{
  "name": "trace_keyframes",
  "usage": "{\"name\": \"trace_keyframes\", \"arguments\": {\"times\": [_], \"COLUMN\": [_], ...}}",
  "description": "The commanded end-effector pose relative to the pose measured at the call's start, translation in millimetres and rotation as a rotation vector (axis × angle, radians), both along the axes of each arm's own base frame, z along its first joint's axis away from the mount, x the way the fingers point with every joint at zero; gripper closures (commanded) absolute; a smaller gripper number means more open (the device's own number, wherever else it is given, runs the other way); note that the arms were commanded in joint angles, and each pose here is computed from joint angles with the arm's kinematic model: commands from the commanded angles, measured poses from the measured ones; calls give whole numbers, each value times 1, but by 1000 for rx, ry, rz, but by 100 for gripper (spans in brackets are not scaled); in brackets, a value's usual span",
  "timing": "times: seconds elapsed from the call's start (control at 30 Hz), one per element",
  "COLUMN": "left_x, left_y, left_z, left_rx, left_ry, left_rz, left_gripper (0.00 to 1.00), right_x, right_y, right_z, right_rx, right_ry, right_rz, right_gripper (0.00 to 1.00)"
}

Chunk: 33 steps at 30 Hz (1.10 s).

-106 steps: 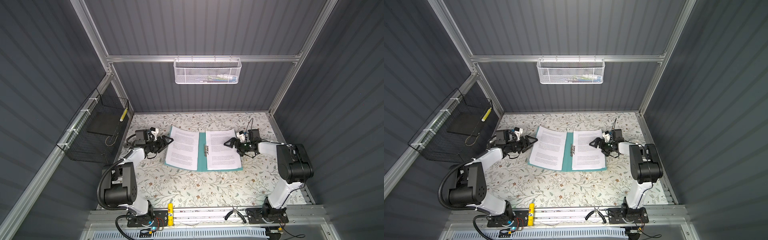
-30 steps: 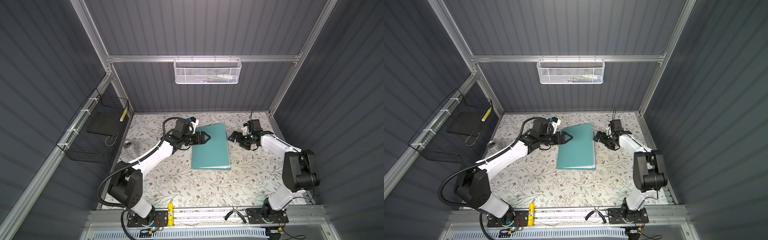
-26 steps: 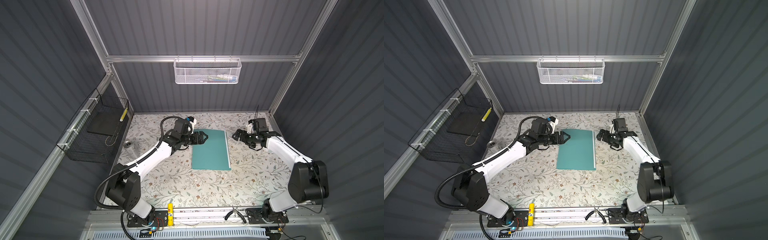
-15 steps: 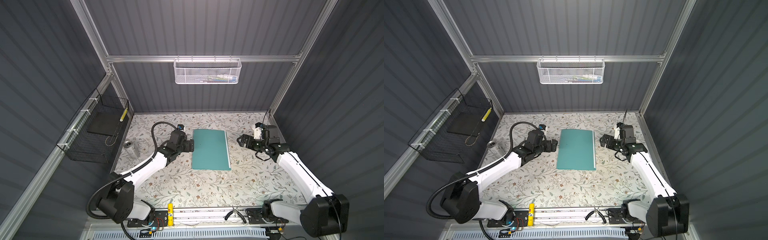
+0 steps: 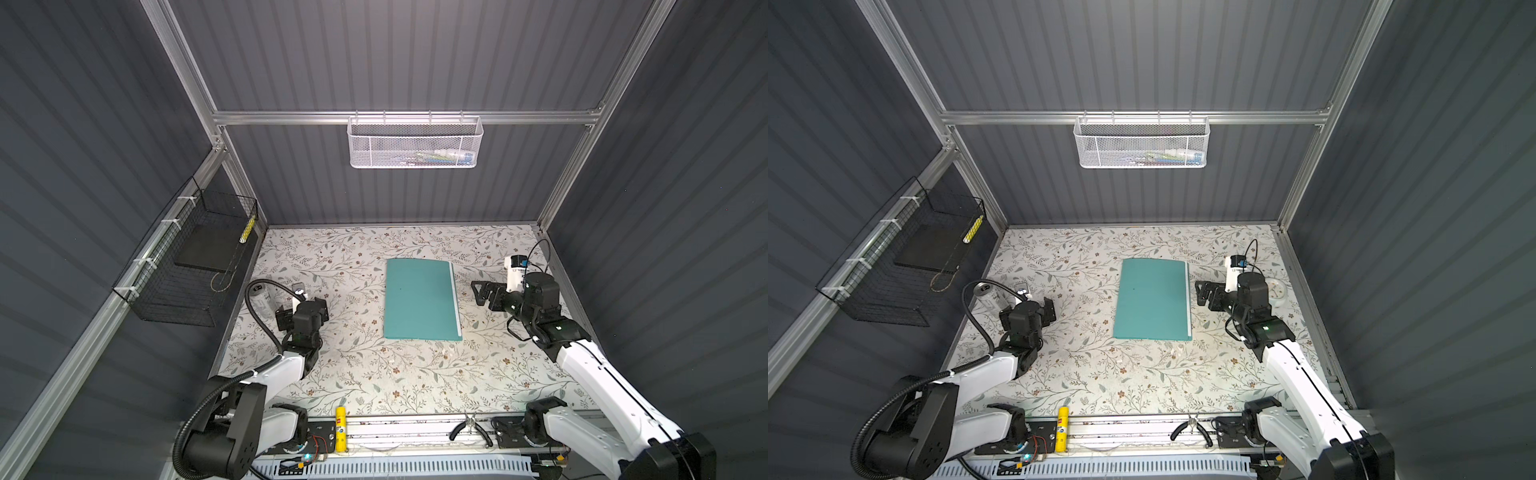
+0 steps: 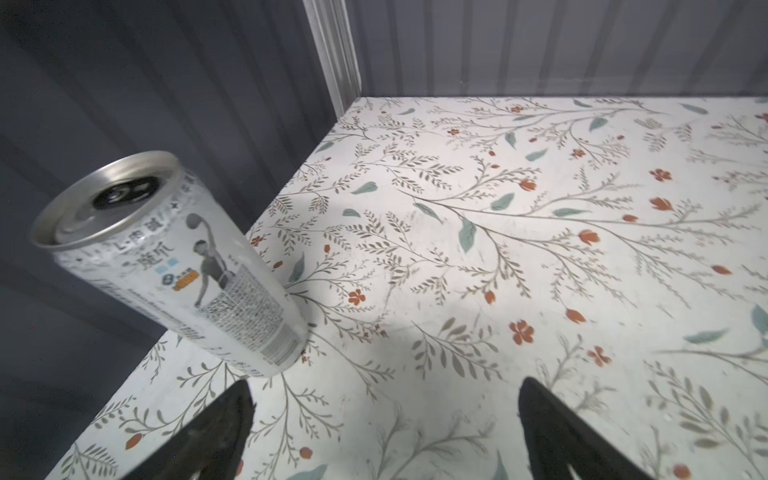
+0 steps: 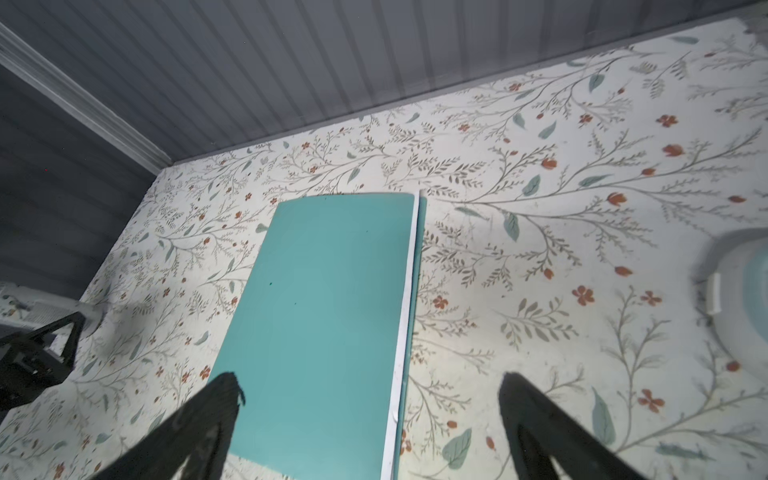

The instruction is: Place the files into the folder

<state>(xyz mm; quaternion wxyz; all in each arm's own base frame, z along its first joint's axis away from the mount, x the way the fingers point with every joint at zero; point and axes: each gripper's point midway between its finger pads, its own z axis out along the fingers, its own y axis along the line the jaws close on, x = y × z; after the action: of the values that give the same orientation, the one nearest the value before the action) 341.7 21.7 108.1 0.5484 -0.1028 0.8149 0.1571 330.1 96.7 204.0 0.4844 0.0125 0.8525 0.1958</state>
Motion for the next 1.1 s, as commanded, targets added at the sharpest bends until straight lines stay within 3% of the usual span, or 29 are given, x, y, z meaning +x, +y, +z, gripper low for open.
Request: {"name": "trace_keyframes", "arguments": {"times": [0.0, 0.1, 0.23, 0.3, 0.33, 0.53, 0.63, 0.7, 0.8, 0.87, 0.93, 1.0, 1.07], "left_x": [23, 41, 57, 63, 68, 66, 68, 68, 68, 68, 68, 68, 68], "left_y": [2, -1, -5, -20, -21, -2, -2, -1, -2, -2, -2, -2, -2], "left_z": [10, -7, -27, -40, -38, -40, -38, -39, -39, -39, -39, -39, -39], "left_rx": [-54, -8, -40, -65, -51, -60, -53, -55, -54, -53, -53, -54, -53], "left_ry": [-127, -103, -117, -2, -27, 0, -14, -5, -8, -8, -9, -6, -8], "left_rz": [-30, -59, -145, -227, -237, -110, -110, -109, -110, -110, -110, -109, -109], "left_gripper": [0, 0, 0, 0, 0, 0, 0, 0, 0, 0, 0, 0, 0], "right_x": [19, 28, 36, 38, 39, 51, 55, 55, 51, 52, 53, 52, 52], "right_y": [-8, -21, -67, -93, -103, -140, -153, -150, -139, -138, -137, -137, -137], "right_z": [8, -2, -21, -38, -44, -68, -75, -73, -80, -87, -81, -85, -81], "right_rx": [-40, -76, -225, -294, -323, -411, -397, -325, -305, -305, -305, -304, -306], "right_ry": [-71, -88, -80, -30, -20, -82, -86, -222, -298, -226, -293, -243, -282], "right_rz": [-55, -126, -321, -411, -442, -557, -564, -517, -438, -421, -426, -420, -425], "right_gripper": [1, 1, 1, 1, 1, 1, 1, 1, 1, 1, 1, 1, 1]}}
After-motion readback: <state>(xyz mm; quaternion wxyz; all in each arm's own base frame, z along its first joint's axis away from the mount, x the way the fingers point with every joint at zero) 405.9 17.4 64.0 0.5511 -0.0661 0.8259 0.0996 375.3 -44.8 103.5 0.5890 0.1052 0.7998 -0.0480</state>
